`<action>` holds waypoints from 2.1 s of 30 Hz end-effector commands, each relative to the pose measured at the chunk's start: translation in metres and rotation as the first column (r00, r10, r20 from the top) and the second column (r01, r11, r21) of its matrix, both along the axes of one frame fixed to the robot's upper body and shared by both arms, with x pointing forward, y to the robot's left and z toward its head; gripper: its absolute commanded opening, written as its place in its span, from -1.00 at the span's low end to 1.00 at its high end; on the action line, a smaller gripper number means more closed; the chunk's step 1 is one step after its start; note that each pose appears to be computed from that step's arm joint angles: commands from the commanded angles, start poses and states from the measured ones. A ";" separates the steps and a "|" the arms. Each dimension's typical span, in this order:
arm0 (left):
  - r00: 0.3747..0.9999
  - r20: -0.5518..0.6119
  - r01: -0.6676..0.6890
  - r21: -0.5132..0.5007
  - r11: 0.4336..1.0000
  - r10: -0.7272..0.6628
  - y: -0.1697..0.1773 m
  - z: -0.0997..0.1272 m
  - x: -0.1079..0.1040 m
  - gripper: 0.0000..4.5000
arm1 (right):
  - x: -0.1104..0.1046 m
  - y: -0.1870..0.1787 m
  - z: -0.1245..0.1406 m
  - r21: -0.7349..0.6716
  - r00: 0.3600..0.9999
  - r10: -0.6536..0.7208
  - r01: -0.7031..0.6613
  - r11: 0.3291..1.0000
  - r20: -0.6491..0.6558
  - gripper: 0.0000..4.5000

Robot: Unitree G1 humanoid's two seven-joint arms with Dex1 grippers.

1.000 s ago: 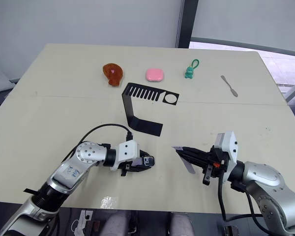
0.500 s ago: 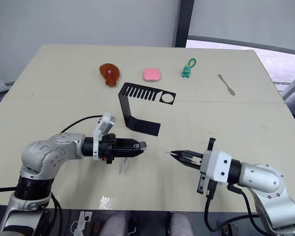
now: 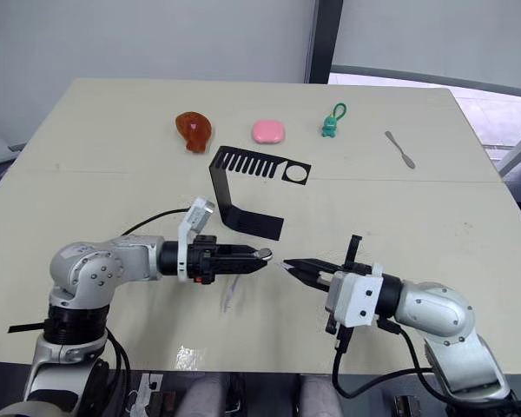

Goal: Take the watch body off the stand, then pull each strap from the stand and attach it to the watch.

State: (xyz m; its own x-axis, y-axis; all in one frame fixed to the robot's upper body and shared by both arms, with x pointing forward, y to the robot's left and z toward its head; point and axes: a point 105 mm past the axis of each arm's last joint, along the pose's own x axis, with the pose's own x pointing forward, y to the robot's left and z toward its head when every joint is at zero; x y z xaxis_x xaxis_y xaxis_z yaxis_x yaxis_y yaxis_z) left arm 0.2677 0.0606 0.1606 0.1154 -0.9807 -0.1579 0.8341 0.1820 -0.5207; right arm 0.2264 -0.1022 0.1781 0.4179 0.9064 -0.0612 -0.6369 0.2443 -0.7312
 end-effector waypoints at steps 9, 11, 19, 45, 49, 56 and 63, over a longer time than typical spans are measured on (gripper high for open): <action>1.000 0.001 0.009 -0.051 0.999 -0.009 -0.001 0.012 -0.005 -0.29 | 0.002 -0.002 0.000 0.018 0.999 -0.014 0.014 1.000 0.041 -1.00; 1.000 0.000 0.006 -0.051 0.999 -0.006 -0.001 0.012 -0.005 -0.29 | 0.003 -0.003 0.000 0.017 0.999 -0.015 0.014 1.000 0.042 -1.00; 1.000 0.001 0.006 -0.045 0.999 -0.006 -0.003 0.010 -0.006 -0.29 | 0.004 -0.004 -0.001 0.016 0.999 -0.019 0.018 1.000 0.046 -1.00; 1.000 -0.003 -0.012 -0.051 0.999 0.012 -0.006 0.009 -0.007 -0.29 | 0.009 -0.002 -0.004 0.001 0.999 0.004 -0.005 1.000 0.044 -1.00; 1.000 -0.004 -0.018 -0.062 0.998 0.018 -0.006 0.010 -0.006 -0.29 | 0.008 -0.002 -0.005 -0.002 0.999 0.009 -0.009 1.000 0.041 -1.00; 1.000 0.003 -0.015 -0.061 0.998 0.015 -0.007 0.010 -0.007 -0.29 | 0.011 -0.002 -0.005 -0.001 0.999 0.001 -0.001 1.000 0.037 -1.00; 1.000 0.000 -0.015 -0.061 0.998 0.015 -0.006 0.010 -0.006 -0.29 | 0.011 -0.001 -0.007 -0.006 0.999 0.007 -0.007 1.000 0.036 -1.00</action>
State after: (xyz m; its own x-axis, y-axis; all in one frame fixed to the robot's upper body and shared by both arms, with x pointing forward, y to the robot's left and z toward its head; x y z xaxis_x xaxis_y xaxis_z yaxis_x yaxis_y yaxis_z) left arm 0.2664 0.0575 0.1599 0.1532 -0.9790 -0.1344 0.8021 0.2027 -0.5617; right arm 0.2417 -0.1061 0.1649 0.4335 0.8986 -0.0686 -0.6344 0.2503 -0.7313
